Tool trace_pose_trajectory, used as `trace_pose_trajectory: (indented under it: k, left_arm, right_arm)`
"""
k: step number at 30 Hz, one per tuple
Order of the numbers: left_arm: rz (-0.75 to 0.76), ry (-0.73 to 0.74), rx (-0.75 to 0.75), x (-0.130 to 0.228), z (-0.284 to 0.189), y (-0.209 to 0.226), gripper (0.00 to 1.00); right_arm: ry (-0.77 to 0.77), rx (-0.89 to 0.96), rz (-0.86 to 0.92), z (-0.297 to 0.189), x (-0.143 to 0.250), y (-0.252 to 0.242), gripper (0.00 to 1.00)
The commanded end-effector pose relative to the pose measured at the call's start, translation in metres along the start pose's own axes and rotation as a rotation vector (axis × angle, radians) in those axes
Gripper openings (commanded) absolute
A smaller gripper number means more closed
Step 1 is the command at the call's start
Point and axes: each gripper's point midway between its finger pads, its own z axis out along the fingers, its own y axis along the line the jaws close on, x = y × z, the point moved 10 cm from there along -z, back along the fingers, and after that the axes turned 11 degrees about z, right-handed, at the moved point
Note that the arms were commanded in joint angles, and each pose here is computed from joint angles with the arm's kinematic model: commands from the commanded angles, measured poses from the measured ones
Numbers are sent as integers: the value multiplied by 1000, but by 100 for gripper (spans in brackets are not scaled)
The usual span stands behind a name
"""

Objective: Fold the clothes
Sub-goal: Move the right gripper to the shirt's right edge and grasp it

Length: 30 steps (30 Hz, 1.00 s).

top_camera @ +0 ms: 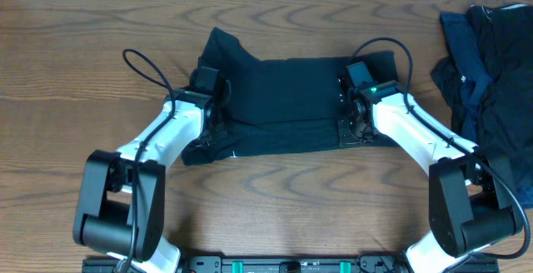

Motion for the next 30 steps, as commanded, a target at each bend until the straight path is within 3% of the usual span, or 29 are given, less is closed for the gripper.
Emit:
trace_pose_trajectory:
  k: [1, 11, 30]
  left_arm:
    - [-19, -46, 17, -2, -14, 4, 6]
    - [-38, -147, 60, -4, -45, 9, 6]
    - [-38, -150, 61, -4, -46, 9, 6]
  right_arm:
    - [-20, 21, 44, 4, -3, -7, 1]
    - [-41, 10, 66, 12, -2, -9, 1]
    - [-145, -36, 78, 20, -12, -5, 1]
